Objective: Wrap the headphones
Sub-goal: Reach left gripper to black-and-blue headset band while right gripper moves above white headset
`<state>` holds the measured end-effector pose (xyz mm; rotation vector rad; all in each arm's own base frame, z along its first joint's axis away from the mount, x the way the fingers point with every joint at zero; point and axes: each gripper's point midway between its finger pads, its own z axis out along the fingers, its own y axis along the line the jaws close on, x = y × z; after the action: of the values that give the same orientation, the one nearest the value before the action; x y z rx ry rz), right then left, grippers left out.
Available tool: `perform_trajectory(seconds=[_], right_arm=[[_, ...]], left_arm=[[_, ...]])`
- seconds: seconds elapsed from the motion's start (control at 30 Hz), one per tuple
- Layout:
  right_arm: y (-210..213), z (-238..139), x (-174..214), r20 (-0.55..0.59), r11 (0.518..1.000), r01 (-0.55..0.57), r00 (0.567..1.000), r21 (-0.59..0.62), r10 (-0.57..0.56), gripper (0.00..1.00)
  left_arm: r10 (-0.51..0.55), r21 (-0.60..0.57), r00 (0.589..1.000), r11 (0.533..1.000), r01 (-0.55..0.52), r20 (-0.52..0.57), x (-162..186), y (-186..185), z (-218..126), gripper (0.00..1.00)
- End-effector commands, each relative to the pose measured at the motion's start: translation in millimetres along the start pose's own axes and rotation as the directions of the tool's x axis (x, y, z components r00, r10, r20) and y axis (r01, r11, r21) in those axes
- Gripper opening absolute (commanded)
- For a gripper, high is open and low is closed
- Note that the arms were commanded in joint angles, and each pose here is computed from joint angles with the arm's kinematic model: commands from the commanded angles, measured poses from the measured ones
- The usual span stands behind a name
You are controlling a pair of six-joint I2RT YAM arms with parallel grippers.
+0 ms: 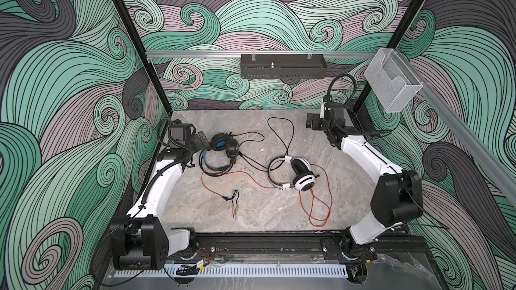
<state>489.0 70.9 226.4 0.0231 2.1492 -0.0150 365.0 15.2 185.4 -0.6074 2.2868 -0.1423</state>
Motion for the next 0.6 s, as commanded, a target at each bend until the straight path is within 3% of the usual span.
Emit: perform_trajectory(seconds=[0.0,0.17,0.3,0.57], right_arm=[[-4,-12,44,-0.193,0.999,-0.014,0.981,0.047,0.023,0.99],[34,-48,78,-0.235,0.996,-0.013,0.972,-0.083,-0.007,0.99],[70,-83,87,-0.212,0.970,0.120,0.963,-0.212,-0.166,0.99],[107,-123,73,-0.102,0.900,0.320,0.926,-0.296,-0.363,0.99]], left_arm=[[-0.081,-0.074,0.963,0.995,0.064,-0.258,59,19,-5,0.99],[-0.078,0.042,0.934,0.994,0.099,-0.347,87,4,-4,0.99],[-0.050,0.198,0.917,0.970,0.139,-0.396,112,-17,5,0.99],[0.000,0.213,0.883,0.971,0.113,-0.470,155,-27,14,0.99]])
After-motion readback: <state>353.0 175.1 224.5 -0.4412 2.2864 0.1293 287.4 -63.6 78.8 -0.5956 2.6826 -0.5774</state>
